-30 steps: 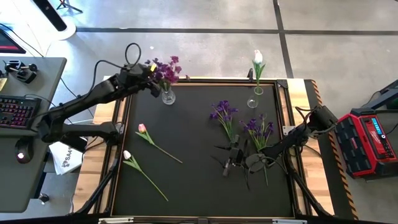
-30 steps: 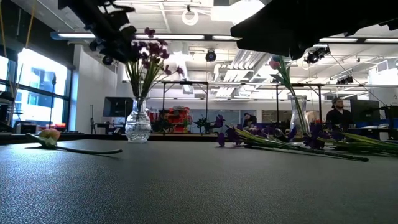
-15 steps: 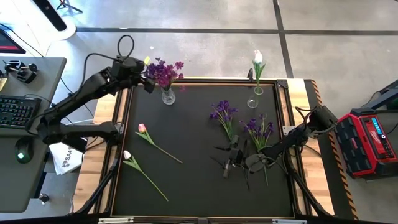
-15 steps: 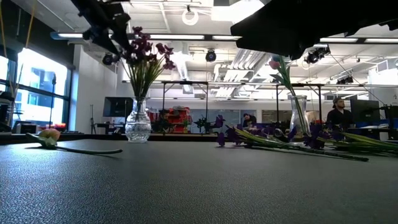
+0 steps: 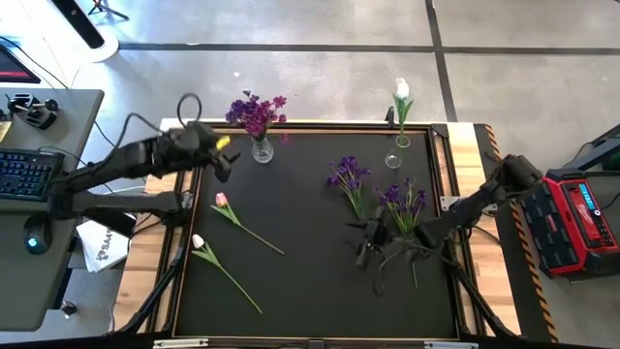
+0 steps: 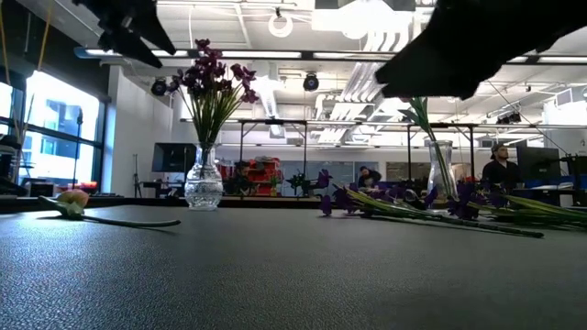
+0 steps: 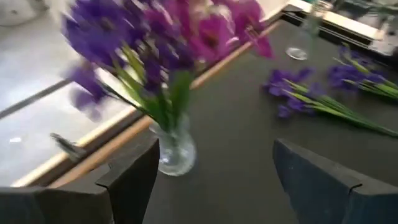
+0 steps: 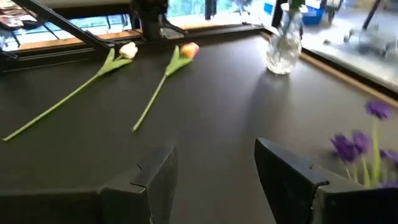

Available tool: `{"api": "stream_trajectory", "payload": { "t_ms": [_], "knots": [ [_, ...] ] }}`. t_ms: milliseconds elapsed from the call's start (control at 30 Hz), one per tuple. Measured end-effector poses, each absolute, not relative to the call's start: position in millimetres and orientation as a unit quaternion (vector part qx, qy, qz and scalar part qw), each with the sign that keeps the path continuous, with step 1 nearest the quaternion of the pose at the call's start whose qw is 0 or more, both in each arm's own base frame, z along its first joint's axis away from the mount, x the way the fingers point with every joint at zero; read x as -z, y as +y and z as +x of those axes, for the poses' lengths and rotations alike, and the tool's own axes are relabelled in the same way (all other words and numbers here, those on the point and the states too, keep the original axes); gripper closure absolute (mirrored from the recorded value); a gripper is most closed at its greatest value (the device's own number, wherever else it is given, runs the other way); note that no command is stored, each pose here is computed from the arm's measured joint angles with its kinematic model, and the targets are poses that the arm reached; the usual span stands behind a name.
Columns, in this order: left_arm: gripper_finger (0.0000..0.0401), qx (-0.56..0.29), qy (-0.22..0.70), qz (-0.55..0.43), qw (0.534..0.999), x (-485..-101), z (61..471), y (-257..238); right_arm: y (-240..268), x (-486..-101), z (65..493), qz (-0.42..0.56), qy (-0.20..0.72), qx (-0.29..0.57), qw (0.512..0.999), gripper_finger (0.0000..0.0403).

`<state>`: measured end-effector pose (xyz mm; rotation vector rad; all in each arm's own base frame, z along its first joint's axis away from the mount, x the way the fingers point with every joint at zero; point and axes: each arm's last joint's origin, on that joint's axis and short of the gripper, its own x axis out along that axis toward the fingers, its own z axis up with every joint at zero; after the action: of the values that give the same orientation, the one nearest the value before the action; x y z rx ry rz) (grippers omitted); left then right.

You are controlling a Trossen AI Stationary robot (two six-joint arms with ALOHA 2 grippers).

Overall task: Sort flowers into vase by color
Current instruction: Put the pink flowers into the right transparent vase

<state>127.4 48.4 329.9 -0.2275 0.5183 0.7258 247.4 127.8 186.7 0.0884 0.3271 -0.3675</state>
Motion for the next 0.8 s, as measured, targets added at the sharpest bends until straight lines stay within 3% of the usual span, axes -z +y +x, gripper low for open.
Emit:
{"api": "stream_trajectory", "payload": {
  "t_ms": [467,667,800],
  "knots": [
    [0.0102,-0.255,0.241,-0.137,0.926,-259.2,155.3,-22.8,130.1,-210.5,213.2,0.061,0.196,0.139,0.969,0.0206],
    [0.0102,-0.227,0.268,-0.137,0.926,-247.5,163.2,-45.1,116.1,-208.7,198.2,0.135,0.279,0.131,0.942,0.0206],
    [0.0102,-0.219,0.274,-0.152,0.924,-243.8,164.0,-52.8,111.3,-210.1,188.5,0.182,0.374,0.138,0.899,0.0206]
  ]
}}
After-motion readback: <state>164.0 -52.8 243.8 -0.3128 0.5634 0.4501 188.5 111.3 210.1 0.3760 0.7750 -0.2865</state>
